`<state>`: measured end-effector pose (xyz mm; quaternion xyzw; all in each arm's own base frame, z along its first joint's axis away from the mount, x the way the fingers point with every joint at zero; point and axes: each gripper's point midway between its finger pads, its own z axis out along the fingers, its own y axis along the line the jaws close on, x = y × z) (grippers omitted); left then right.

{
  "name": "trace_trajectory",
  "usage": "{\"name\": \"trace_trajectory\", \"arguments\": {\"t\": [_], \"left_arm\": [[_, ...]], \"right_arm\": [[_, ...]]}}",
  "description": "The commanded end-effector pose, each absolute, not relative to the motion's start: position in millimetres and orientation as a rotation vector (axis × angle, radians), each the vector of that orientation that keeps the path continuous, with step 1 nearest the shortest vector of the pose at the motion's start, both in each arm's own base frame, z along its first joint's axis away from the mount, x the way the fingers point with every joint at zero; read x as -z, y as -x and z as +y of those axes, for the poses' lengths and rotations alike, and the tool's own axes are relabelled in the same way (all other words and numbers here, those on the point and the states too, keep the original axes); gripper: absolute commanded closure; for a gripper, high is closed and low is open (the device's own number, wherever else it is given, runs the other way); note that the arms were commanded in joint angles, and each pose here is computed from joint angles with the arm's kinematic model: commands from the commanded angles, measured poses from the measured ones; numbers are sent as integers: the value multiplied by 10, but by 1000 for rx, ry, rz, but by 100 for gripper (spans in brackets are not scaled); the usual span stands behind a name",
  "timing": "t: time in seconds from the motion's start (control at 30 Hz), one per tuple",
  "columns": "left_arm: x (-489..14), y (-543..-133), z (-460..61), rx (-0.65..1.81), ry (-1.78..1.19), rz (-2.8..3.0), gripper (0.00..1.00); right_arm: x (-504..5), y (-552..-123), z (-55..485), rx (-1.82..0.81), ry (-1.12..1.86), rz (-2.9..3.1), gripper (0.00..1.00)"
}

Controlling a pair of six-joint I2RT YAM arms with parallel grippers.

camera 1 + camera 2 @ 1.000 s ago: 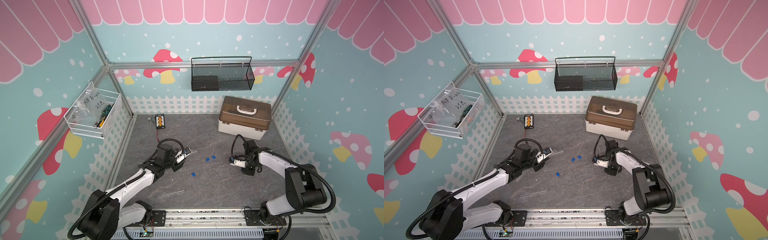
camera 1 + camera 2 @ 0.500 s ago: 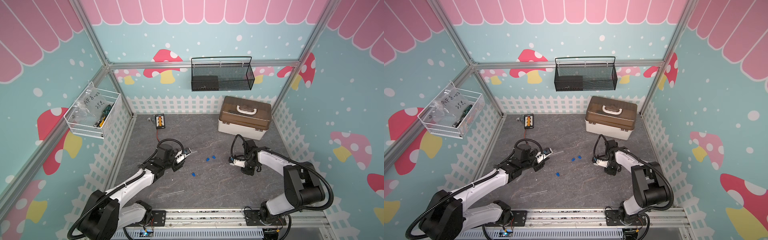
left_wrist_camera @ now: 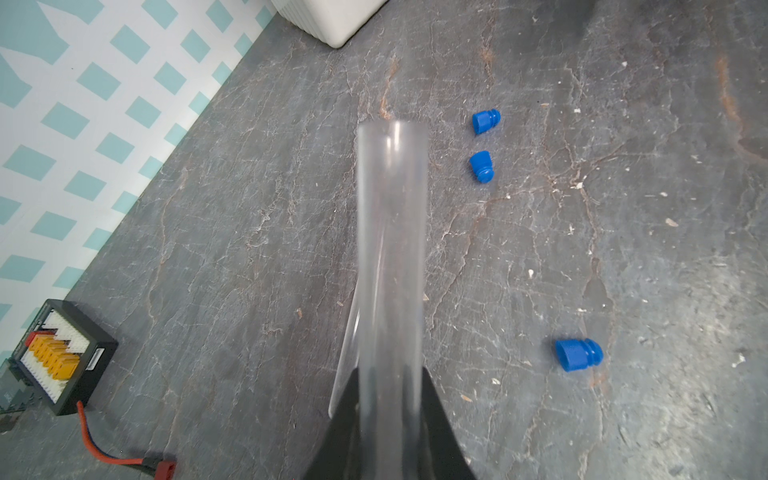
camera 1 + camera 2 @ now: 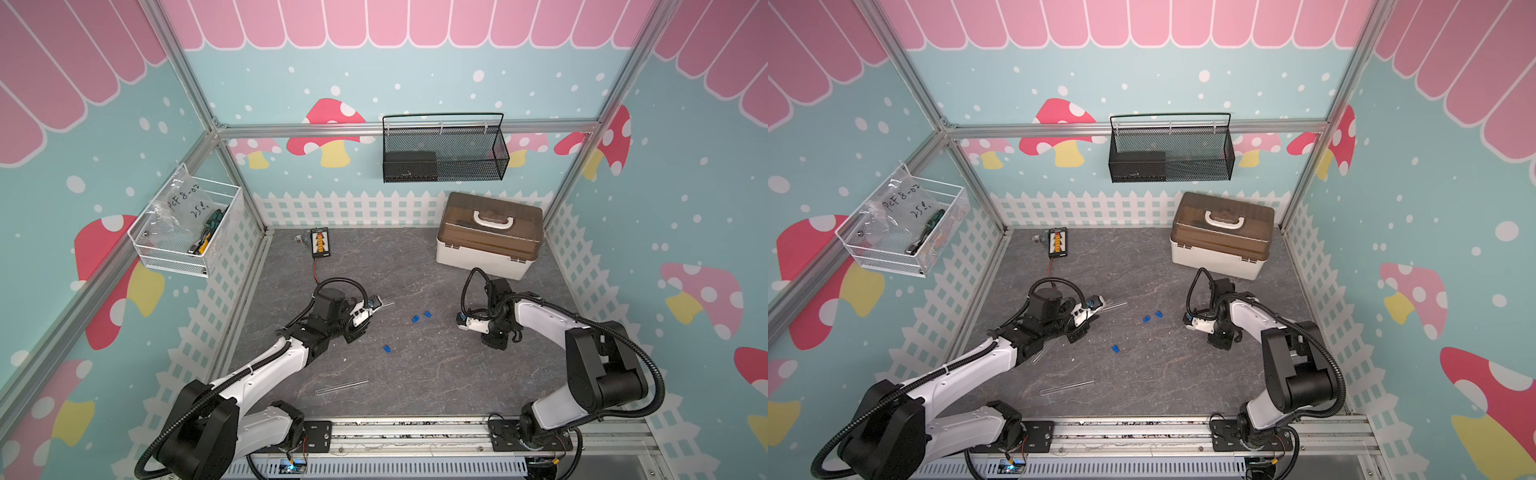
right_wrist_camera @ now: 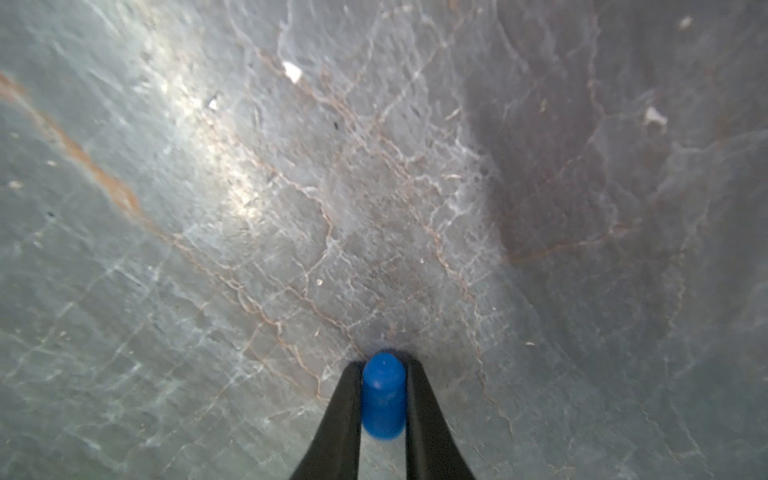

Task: Insert stoppers into test tubes
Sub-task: Pick up the stopper from the center of the board.

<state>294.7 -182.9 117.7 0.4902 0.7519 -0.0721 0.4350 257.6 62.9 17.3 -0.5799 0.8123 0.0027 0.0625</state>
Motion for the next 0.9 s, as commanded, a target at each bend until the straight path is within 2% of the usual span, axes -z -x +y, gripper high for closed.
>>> {"name": "trace_trajectory", "arguments": {"t": [0.0,0.17,0.37,0.7,0.87], "left_arm": [[-1227,-2930,-1827,181,-1236,1854,100],[-1231,-2934,-1813,168,-1237,1852,100],[-1257,-2938,-1826,178,-1228,1849,100],[-1187,-2958,-1819,182,-1223,1880,100],[-1157,-2982,-1814,176,-1222,1888,100]], "right_arm": [[-185,-2481,678,-69,1775,2425,85],[-518,-2515,789,-64,1711,2310,85],[-904,-2267,1101,-157,1785,2117,88],[-896,-2212,2216,-295,2043,1793,88],[-749,-2218,2555,-341,2107,1722,87]]}}
